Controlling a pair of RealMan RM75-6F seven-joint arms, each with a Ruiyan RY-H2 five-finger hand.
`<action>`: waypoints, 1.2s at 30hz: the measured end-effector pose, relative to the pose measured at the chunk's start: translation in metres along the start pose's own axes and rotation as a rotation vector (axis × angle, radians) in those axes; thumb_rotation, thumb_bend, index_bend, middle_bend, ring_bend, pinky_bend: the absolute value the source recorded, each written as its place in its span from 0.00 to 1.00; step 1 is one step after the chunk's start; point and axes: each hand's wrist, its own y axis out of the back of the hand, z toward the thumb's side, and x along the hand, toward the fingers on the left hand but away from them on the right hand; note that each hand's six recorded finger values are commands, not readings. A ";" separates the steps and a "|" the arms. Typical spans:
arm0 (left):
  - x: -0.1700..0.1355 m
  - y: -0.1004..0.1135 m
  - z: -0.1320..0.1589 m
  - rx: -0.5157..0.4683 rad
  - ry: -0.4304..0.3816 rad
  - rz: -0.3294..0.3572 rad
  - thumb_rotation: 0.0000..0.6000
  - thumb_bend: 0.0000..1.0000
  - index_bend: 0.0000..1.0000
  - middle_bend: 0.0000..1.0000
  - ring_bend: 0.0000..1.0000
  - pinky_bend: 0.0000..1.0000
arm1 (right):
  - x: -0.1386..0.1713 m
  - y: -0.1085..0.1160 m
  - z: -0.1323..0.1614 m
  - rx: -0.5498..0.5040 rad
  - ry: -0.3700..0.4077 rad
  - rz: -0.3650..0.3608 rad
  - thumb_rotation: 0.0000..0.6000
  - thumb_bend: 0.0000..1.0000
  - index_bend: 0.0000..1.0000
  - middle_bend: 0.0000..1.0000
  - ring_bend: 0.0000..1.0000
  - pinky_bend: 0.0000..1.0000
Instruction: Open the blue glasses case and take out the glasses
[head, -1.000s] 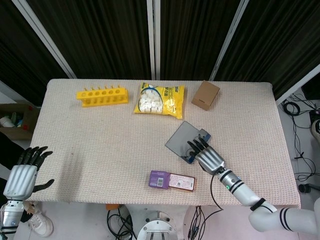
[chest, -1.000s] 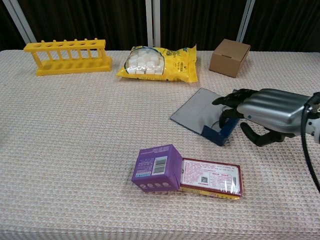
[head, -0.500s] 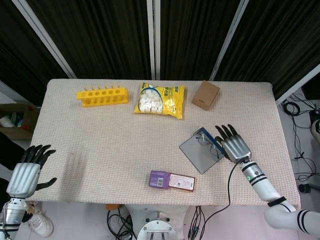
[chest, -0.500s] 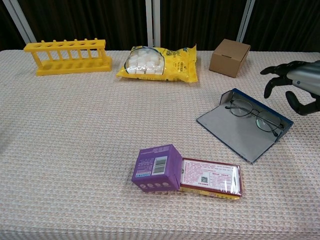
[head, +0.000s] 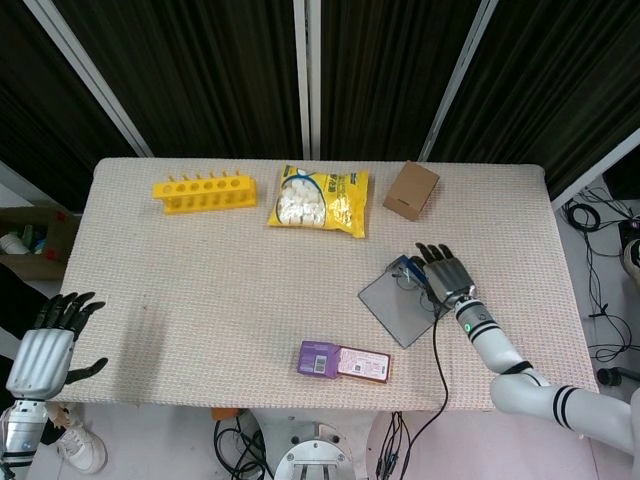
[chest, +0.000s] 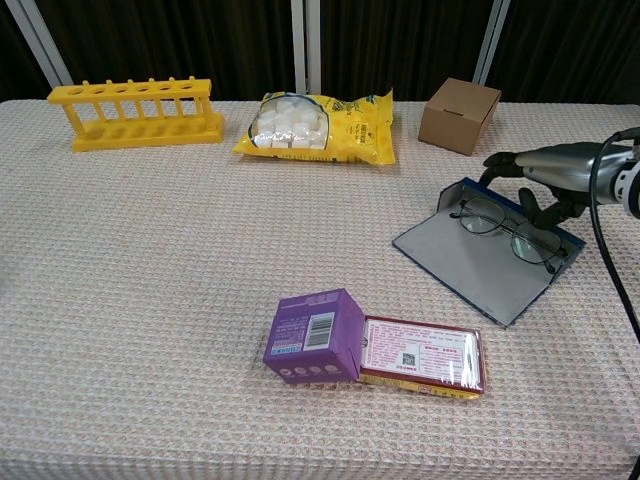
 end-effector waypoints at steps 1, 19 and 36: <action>-0.001 0.000 -0.001 0.001 0.002 0.001 1.00 0.03 0.22 0.13 0.10 0.10 | 0.000 0.000 0.008 -0.013 0.020 0.008 1.00 0.88 0.17 0.00 0.00 0.00; -0.003 -0.003 -0.003 -0.008 0.010 -0.003 1.00 0.03 0.22 0.13 0.10 0.10 | 0.020 0.011 0.061 0.052 0.200 -0.033 1.00 0.42 0.24 0.03 0.00 0.00; -0.005 -0.003 -0.006 -0.006 0.021 0.000 1.00 0.03 0.22 0.13 0.10 0.10 | -0.001 0.012 0.043 0.141 0.126 -0.083 1.00 0.39 0.39 0.09 0.00 0.00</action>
